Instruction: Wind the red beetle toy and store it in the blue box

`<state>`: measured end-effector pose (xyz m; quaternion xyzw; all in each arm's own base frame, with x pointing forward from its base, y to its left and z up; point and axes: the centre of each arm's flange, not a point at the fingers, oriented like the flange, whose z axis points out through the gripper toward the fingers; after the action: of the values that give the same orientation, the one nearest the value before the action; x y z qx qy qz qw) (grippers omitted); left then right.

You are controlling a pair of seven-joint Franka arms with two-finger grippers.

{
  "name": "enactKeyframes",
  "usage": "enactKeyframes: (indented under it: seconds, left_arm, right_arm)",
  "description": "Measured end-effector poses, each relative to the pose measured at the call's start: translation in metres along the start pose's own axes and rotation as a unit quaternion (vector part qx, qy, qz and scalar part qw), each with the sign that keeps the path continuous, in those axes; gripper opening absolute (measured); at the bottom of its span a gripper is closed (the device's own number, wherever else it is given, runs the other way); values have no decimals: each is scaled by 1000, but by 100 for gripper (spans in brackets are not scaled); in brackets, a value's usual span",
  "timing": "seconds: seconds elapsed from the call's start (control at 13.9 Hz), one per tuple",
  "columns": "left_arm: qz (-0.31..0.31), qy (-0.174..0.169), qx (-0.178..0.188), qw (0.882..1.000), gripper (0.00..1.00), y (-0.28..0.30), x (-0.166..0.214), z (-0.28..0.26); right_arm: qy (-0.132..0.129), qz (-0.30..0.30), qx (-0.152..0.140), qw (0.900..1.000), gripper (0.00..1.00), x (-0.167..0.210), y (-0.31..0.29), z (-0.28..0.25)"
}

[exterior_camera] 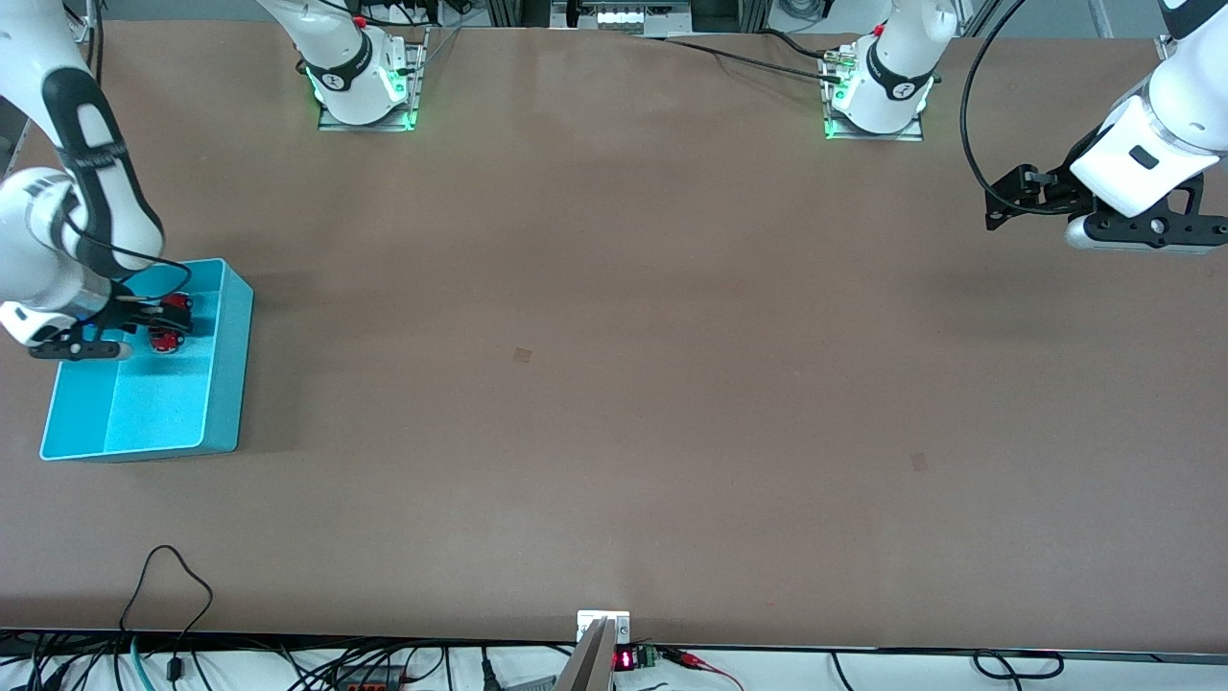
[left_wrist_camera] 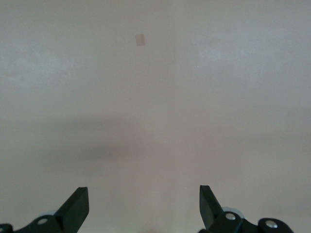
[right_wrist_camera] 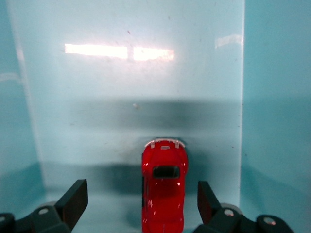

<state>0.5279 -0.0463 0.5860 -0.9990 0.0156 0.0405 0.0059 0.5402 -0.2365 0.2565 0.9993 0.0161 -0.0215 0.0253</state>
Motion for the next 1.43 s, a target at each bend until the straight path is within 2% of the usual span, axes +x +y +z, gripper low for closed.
enactKeyframes:
  seconds: [0.5, 0.79, 1.15, 1.43]
  left_arm:
    - [-1, 0, 0, 1000, 100, -1, 0, 0]
    - [-2, 0, 0, 1000, 100, -2, 0, 0]
    - [-2, 0, 0, 1000, 100, -2, 0, 0]
    - [-2, 0, 0, 1000, 100, -2, 0, 0]
  right_arm:
    - [-2, -24, 38, 999, 100, -12, -24, -209]
    - [8, -60, 34, 998, 100, -20, -71, -299]
    - [15, -28, 26, 999, 100, -26, -143, -370]
    - [9, -25, 28, 999, 100, -21, -165, -370]
